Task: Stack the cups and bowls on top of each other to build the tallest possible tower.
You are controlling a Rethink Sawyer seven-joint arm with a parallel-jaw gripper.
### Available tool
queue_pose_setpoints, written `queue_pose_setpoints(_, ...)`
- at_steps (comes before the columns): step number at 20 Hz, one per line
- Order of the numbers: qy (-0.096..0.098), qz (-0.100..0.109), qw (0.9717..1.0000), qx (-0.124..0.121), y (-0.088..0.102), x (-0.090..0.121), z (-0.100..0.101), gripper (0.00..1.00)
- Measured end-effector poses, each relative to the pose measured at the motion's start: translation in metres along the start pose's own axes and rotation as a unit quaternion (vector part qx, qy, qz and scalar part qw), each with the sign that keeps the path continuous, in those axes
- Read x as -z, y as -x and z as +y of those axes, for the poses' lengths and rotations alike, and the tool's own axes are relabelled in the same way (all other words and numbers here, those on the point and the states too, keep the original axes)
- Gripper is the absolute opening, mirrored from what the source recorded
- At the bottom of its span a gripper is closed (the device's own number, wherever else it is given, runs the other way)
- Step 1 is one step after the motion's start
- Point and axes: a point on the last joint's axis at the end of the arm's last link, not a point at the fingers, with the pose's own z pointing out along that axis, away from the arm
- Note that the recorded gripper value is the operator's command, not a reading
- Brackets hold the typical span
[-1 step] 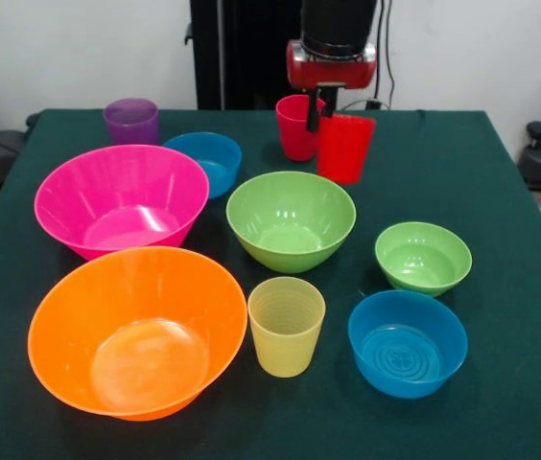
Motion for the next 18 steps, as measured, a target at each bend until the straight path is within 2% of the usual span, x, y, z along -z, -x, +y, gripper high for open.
queue_pose_setpoints(1,0.001,-0.001,1.0000,0.003,-0.001,-0.003,0.002,0.00)
queue_pose_setpoints(3,0.007,-0.006,0.9997,0.024,-0.008,-0.025,0.014,0.00)
queue_pose_setpoints(8,0.016,-0.009,0.9992,0.035,-0.019,-0.044,0.021,0.00)
queue_pose_setpoints(12,0.014,-0.010,0.9995,0.027,-0.022,-0.047,0.014,0.00)
queue_pose_setpoints(18,0.023,-0.010,0.9993,-0.029,-0.010,-0.015,-0.010,0.00)
